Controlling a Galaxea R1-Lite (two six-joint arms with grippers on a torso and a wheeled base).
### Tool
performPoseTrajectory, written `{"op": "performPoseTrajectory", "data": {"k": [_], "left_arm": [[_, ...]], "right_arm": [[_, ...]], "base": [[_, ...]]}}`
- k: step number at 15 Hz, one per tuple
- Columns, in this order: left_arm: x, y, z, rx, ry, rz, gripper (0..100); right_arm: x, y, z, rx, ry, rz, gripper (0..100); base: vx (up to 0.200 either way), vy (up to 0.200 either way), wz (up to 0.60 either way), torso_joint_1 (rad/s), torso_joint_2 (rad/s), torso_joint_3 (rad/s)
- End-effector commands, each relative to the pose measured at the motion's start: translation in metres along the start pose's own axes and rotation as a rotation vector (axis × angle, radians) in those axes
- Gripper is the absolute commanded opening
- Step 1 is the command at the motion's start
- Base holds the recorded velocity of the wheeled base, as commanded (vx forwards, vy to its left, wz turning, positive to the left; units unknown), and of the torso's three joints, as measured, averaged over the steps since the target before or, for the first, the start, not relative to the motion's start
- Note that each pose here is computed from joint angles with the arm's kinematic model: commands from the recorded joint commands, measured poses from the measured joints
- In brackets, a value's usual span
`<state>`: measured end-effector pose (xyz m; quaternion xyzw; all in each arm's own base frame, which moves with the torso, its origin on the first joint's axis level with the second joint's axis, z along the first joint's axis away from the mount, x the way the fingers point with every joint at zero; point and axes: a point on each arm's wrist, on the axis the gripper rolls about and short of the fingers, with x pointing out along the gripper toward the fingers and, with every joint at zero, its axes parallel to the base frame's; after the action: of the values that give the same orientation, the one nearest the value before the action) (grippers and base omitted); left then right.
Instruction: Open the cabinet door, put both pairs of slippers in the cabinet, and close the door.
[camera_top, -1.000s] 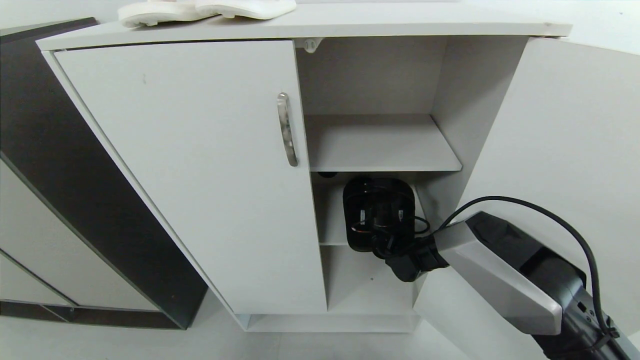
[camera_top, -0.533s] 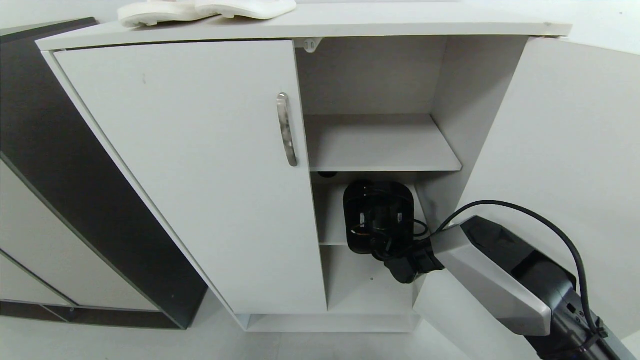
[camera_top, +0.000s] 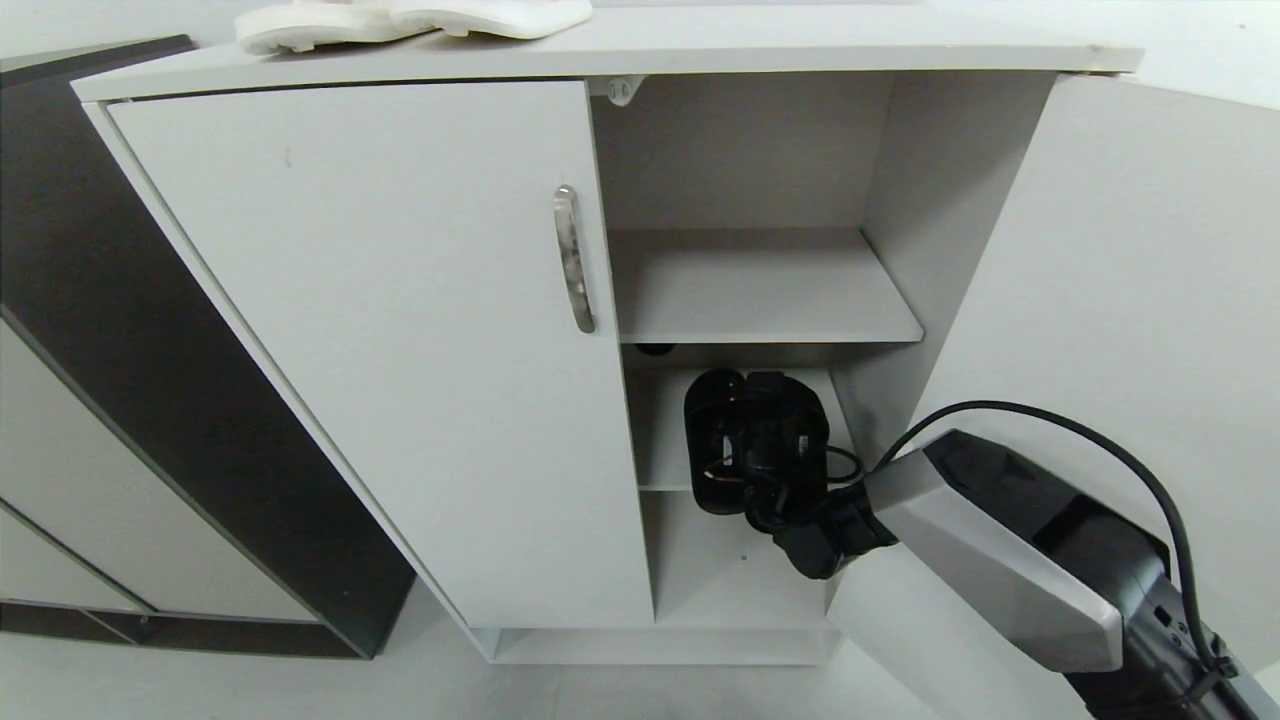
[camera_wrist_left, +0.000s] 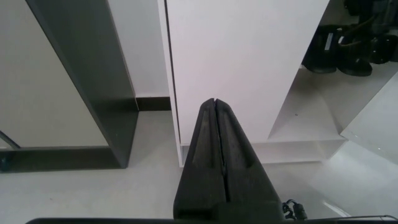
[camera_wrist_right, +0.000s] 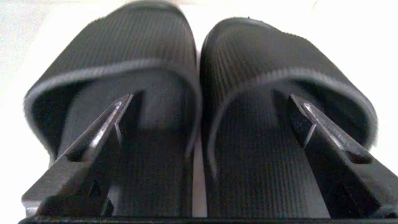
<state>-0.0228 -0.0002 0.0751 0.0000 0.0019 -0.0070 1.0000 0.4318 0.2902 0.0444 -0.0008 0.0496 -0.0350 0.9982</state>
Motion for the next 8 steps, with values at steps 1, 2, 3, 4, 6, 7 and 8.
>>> {"op": "performPoseTrajectory", "data": {"k": [1, 2, 3, 4, 6, 7, 8], "left_arm": [[0.000, 0.000, 0.000, 0.000, 0.002, 0.000, 0], [0.000, 0.000, 0.000, -0.002, 0.002, 0.000, 0], [0.000, 0.000, 0.000, 0.000, 0.002, 0.000, 0], [0.000, 0.000, 0.000, -0.002, 0.002, -0.001, 0], [0.000, 0.000, 0.000, -0.002, 0.002, -0.001, 0], [0.000, 0.000, 0.000, -0.002, 0.001, -0.001, 0], [0.000, 0.000, 0.000, -0.002, 0.002, -0.001, 0]], "right_arm": [[-0.030, -0.001, 0.021, 0.012, -0.019, 0.017, 100], [-0.044, -0.003, 0.024, 0.010, -0.019, 0.029, 100], [-0.058, -0.008, 0.026, 0.001, -0.010, 0.038, 100], [-0.072, -0.013, 0.027, -0.009, 0.000, 0.049, 100], [-0.097, -0.023, 0.028, -0.021, 0.010, 0.073, 100], [-0.109, -0.027, 0.025, -0.028, 0.016, 0.084, 100], [-0.117, -0.034, 0.023, -0.036, 0.025, 0.090, 100]], "base": [[0.000, 0.000, 0.00, 0.000, 0.00, 0.000], [0.000, 0.000, 0.00, 0.000, 0.00, 0.000], [0.000, 0.000, 0.00, 0.000, 0.00, 0.000], [0.000, 0.000, 0.00, 0.000, 0.00, 0.000], [0.000, 0.000, 0.00, 0.000, 0.00, 0.000], [0.000, 0.000, 0.00, 0.000, 0.00, 0.000], [0.000, 0.000, 0.00, 0.000, 0.00, 0.000]]}}
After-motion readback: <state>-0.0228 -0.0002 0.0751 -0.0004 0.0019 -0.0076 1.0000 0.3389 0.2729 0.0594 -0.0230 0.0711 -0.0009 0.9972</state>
